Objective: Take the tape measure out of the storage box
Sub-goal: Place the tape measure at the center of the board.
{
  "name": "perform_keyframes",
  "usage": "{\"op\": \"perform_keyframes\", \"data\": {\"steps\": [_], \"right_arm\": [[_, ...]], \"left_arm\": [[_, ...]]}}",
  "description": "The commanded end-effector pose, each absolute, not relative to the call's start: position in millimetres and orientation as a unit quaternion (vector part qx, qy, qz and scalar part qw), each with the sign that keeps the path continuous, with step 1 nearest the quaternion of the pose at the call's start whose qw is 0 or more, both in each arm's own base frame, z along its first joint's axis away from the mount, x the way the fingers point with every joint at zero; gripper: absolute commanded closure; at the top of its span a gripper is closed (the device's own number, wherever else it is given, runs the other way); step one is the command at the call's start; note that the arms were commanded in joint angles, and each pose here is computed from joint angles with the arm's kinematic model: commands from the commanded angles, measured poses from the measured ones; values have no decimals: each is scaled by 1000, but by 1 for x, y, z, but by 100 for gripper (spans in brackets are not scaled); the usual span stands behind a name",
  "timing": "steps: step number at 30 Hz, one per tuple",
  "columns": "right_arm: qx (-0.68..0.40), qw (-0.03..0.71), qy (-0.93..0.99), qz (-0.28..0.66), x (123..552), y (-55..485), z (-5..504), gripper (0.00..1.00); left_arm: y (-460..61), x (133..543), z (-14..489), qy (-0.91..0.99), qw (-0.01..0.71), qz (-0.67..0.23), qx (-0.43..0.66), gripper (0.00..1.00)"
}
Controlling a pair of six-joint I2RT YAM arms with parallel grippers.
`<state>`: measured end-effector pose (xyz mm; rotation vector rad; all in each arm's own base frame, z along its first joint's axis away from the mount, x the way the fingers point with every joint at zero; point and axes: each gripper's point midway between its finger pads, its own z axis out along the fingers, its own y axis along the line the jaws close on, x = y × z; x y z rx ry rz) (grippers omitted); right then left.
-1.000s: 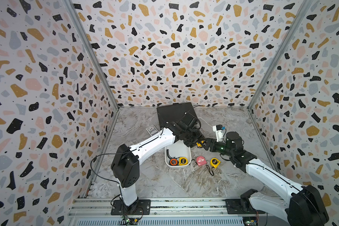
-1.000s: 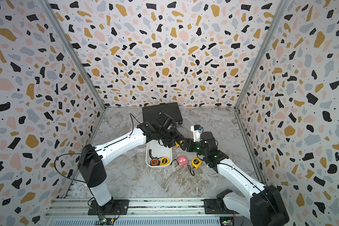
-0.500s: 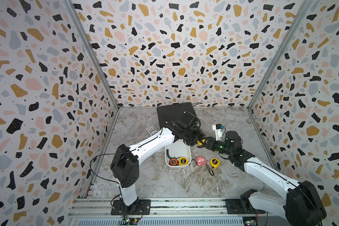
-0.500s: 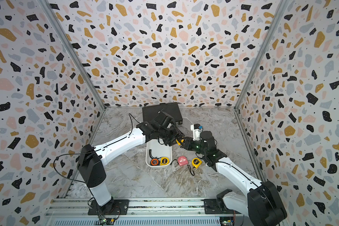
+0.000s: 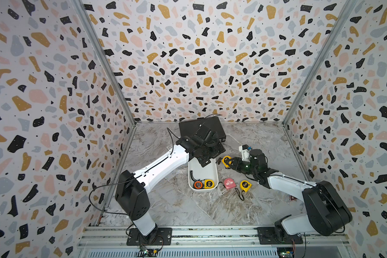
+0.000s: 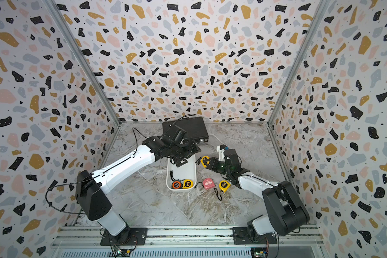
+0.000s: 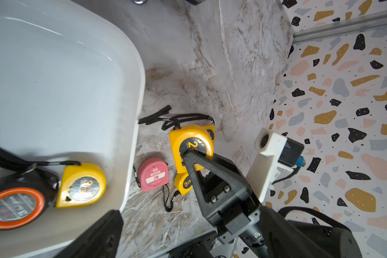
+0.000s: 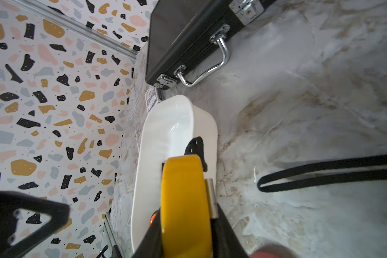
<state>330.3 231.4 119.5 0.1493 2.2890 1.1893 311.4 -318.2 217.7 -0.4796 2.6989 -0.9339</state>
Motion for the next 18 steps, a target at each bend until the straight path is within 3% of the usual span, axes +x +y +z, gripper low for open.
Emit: {"op": "perform_keyframes", "data": {"steps": [1, 18], "right_arm": [[71, 274, 838, 467, 347, 233, 130, 87], [113, 161, 882, 429, 349, 230, 69, 84]], "left_arm": [[-301, 306, 211, 934, 134, -291, -156, 0], [-289, 308, 199, 940, 132, -270, -163, 0]]}}
